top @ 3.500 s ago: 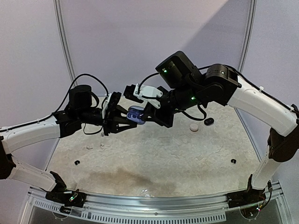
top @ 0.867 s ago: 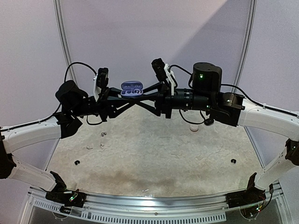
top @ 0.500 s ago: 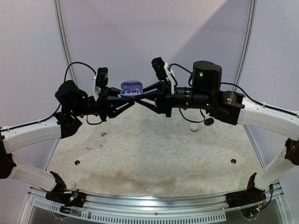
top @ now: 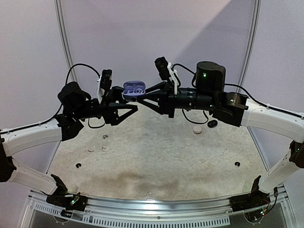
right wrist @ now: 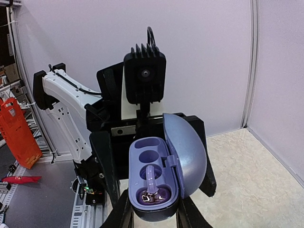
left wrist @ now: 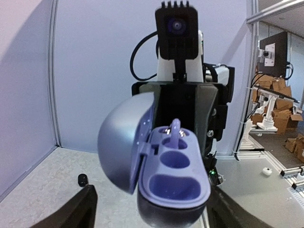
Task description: Insert the wireless bluetooth earbuds into the charging case
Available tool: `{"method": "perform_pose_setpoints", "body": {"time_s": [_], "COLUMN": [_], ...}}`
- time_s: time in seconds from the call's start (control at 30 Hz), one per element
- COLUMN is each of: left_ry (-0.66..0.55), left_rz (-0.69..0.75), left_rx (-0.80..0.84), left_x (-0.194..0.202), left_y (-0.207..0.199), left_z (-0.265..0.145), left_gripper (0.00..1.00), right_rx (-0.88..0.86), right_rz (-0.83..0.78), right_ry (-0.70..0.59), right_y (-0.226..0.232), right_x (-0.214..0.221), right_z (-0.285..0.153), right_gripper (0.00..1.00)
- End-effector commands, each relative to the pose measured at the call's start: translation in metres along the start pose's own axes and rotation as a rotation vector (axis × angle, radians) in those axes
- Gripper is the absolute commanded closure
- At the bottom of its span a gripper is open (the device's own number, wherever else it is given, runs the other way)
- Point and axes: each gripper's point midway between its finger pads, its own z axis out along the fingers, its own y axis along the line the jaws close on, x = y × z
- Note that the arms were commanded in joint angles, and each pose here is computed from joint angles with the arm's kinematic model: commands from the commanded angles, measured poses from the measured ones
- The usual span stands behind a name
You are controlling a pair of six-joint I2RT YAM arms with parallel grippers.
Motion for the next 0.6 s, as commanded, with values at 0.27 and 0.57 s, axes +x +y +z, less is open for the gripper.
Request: {"method": "perform_pose_setpoints", "body": {"time_s": [0.27, 0.57], "left_ry": [0.396, 1.121], "left_rz": [0.045, 0.010], "left_rx": [-0.215, -0.549], "left_x": [0.067, 0.149], "left_y": [0.025, 0.079], "left_z": [-0.033, -0.140], "left_gripper": [0.05, 0.09], "right_rx": [0.158, 0.269], "right_rz": [0.016, 0.016], "right_ry": [-0.034, -0.005], "right_y": [-0.037, -0.083], "right_x": [0.001, 0.022], "right_z": [-0.023, -0.042], "right_gripper": [1.00, 1.00]}}
